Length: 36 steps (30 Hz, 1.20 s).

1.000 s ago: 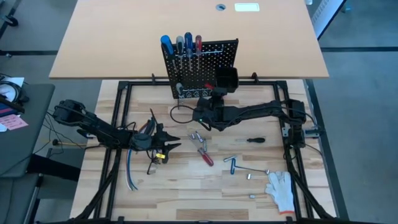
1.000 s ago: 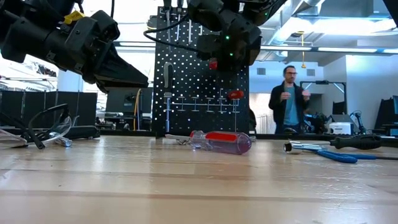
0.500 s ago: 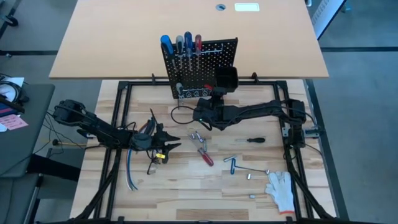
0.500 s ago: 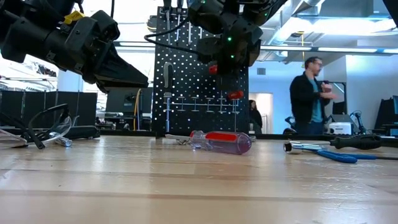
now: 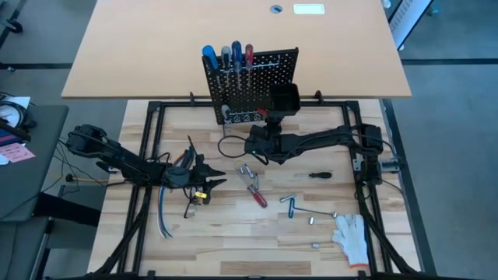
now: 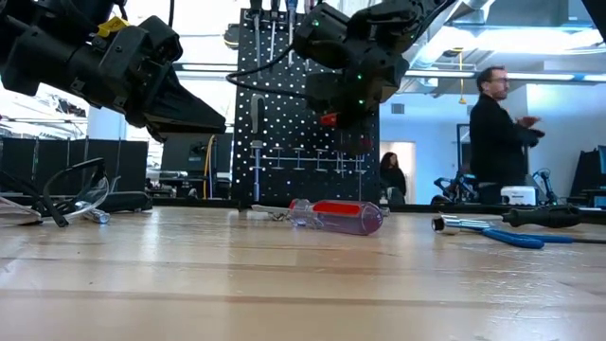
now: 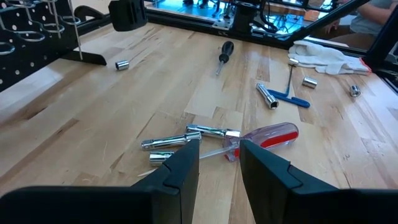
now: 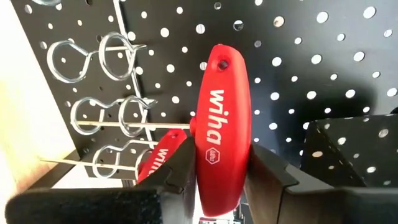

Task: Hang tools onto peg board
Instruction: Hang the allen wrench on the pegboard, then hang the red screwdriver on the pegboard

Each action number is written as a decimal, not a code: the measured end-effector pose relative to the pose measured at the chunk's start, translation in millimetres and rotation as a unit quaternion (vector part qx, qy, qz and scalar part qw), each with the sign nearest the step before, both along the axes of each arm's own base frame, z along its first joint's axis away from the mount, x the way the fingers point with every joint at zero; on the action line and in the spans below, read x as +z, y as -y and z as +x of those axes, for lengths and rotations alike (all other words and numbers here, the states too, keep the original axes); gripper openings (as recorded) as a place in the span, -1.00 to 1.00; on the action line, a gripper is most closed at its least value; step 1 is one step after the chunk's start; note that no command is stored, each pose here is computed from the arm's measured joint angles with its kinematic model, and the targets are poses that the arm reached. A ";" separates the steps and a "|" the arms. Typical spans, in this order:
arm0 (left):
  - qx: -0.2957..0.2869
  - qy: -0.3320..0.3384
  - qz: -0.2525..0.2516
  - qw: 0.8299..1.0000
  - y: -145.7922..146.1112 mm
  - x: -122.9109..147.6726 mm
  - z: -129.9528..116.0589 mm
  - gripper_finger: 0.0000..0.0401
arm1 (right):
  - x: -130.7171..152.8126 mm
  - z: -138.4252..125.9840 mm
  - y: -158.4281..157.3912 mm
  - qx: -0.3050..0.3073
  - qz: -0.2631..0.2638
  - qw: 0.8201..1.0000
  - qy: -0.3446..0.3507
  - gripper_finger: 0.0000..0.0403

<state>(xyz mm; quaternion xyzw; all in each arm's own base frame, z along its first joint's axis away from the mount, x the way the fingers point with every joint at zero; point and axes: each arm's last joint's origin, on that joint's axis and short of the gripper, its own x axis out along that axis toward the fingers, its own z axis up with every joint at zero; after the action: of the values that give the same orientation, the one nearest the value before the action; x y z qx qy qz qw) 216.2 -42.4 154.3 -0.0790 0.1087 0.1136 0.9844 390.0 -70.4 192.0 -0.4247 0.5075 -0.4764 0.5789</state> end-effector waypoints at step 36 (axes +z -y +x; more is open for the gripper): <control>-0.015 -0.003 0.002 1.000 0.9 -0.3 0.1 -0.44 | 16.2 15.5 -105.5 0.191 0.091 0.976 0.052 0.23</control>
<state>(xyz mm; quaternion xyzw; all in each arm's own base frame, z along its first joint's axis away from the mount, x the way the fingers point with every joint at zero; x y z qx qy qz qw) 216.3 -43.2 154.0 -0.0753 0.1124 0.0996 0.9858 405.5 35.1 208.2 -0.4341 0.4275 -0.3298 0.7211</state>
